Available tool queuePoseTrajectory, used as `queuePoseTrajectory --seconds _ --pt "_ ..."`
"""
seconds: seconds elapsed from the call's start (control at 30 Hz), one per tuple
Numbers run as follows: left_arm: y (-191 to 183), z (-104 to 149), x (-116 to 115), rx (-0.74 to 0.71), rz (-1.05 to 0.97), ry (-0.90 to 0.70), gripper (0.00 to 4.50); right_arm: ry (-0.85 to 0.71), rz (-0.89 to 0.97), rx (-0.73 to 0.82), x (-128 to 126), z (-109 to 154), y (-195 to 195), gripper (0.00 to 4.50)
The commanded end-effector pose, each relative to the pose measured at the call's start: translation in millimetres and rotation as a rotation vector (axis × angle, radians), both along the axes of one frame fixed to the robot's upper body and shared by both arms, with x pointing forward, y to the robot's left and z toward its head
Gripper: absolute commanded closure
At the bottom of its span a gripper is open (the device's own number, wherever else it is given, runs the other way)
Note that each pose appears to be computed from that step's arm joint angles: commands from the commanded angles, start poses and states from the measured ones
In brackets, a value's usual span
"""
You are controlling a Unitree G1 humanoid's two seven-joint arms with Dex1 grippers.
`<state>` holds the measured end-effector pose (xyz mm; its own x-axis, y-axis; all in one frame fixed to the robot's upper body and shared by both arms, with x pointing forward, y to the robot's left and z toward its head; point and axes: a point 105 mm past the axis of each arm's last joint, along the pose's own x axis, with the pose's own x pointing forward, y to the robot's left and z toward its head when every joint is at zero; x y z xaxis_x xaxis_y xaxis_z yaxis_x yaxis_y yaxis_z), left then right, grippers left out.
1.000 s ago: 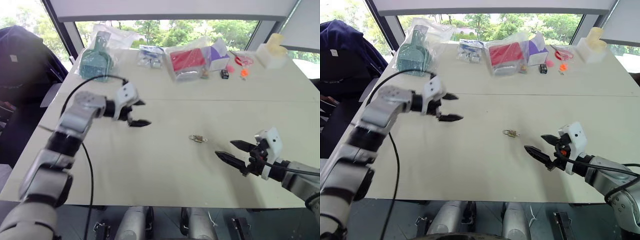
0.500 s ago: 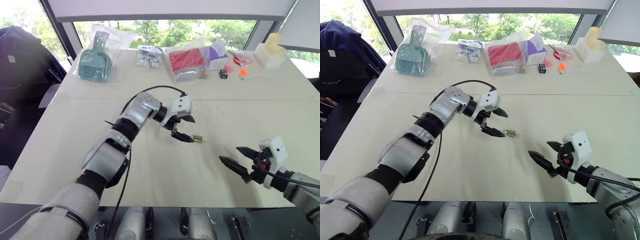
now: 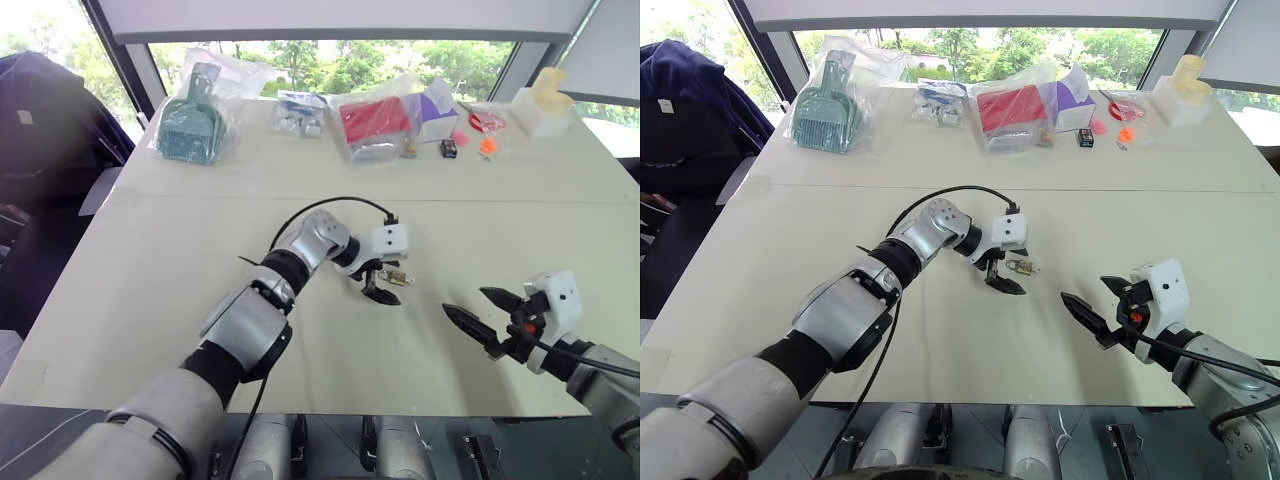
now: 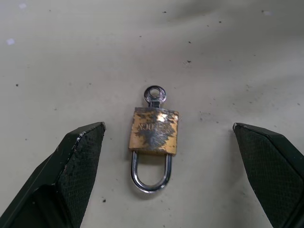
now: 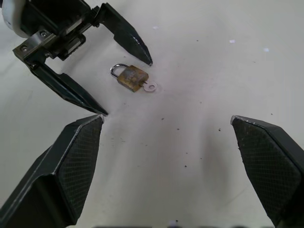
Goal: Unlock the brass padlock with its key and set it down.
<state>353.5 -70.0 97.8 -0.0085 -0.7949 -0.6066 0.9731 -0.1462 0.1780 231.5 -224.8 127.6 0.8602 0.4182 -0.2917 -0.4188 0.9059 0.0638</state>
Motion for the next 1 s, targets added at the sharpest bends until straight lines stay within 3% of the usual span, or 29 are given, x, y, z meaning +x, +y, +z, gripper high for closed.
queuePoseTrajectory --seconds 0.03,0.2,0.23,0.33,0.47,0.6,0.77,1.0 --pt "6.9 -14.8 -2.4 0.074 0.006 0.029 1.33 -0.053 0.002 -0.001 -1.9 11.8 3.7 0.00" --pt "17.1 -26.5 -3.6 0.144 -0.026 -0.002 3.50 -0.053 0.007 0.007 -1.2 12.4 7.6 0.00" --pt "18.4 -26.7 -2.4 0.144 -0.025 -0.014 3.76 -0.050 0.012 0.010 -0.5 12.3 8.8 0.00" --pt "20.2 -12.9 4.8 0.081 -0.035 -0.088 3.76 -0.021 0.018 0.041 4.7 10.5 13.6 0.00" --pt "18.2 38.2 12.6 -0.163 -0.069 -0.205 3.76 -0.068 0.043 0.227 15.1 28.8 29.9 0.00" --pt "37.9 85.3 6.3 -0.372 -0.115 -0.269 3.76 -0.085 0.066 0.355 28.9 41.4 42.0 0.00" --pt "55.4 108.9 -9.2 -0.502 -0.061 -0.294 3.76 -0.109 0.082 0.470 44.9 51.3 50.9 0.00" --pt "60.0 119.3 -22.4 -0.566 0.020 -0.293 3.76 -0.118 0.132 0.589 52.7 61.5 67.0 0.00"
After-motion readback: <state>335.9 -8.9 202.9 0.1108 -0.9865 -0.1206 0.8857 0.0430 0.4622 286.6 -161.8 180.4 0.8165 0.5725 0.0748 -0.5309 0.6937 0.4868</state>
